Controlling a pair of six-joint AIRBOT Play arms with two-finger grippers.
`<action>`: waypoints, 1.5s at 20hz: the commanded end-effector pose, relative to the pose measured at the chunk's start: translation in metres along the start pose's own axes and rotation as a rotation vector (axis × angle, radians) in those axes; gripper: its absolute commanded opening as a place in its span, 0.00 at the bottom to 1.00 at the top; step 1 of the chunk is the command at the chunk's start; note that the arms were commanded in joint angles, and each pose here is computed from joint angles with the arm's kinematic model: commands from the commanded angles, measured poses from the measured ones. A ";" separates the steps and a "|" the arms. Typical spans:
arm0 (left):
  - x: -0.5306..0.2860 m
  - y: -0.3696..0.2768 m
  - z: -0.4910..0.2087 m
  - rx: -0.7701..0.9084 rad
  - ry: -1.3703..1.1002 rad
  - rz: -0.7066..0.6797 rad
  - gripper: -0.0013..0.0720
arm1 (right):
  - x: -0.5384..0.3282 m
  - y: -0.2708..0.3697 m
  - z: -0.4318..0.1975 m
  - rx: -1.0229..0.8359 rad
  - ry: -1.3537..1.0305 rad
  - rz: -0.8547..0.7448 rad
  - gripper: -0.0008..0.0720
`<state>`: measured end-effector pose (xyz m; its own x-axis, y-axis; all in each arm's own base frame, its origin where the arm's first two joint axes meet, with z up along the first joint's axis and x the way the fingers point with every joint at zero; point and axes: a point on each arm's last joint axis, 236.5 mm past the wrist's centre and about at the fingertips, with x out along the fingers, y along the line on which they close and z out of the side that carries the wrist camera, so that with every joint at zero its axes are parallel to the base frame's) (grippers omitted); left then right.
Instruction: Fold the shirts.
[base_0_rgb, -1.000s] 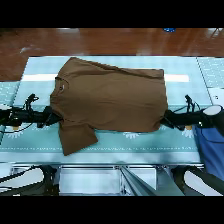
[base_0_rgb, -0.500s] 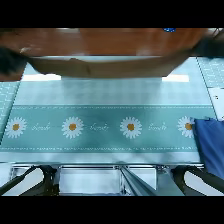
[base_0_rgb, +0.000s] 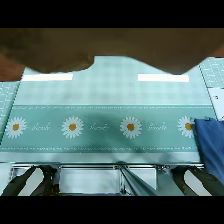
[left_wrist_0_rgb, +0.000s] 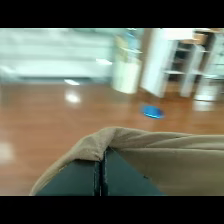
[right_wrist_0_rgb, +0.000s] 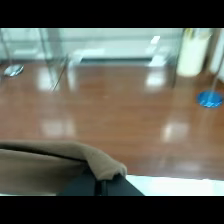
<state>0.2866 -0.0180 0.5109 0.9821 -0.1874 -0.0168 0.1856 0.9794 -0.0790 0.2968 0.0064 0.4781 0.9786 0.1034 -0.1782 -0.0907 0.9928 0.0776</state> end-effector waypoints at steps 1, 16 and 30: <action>-0.067 -0.013 0.013 0.094 -0.050 0.145 0.04 | -0.053 0.014 -0.012 -0.027 -0.006 -0.028 0.04; 0.055 0.082 -0.254 0.026 0.717 0.351 0.04 | 0.071 -0.006 -0.186 0.153 0.492 0.115 0.04; 0.311 0.085 -0.514 -0.456 0.954 0.259 0.04 | 0.359 -0.089 -0.392 0.591 0.700 0.153 0.04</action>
<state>0.5627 -0.0124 0.0246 0.5410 -0.0690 -0.8382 -0.2094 0.9542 -0.2137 0.5470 -0.0139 0.0597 0.6063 0.4260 -0.6715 0.0426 0.8258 0.5624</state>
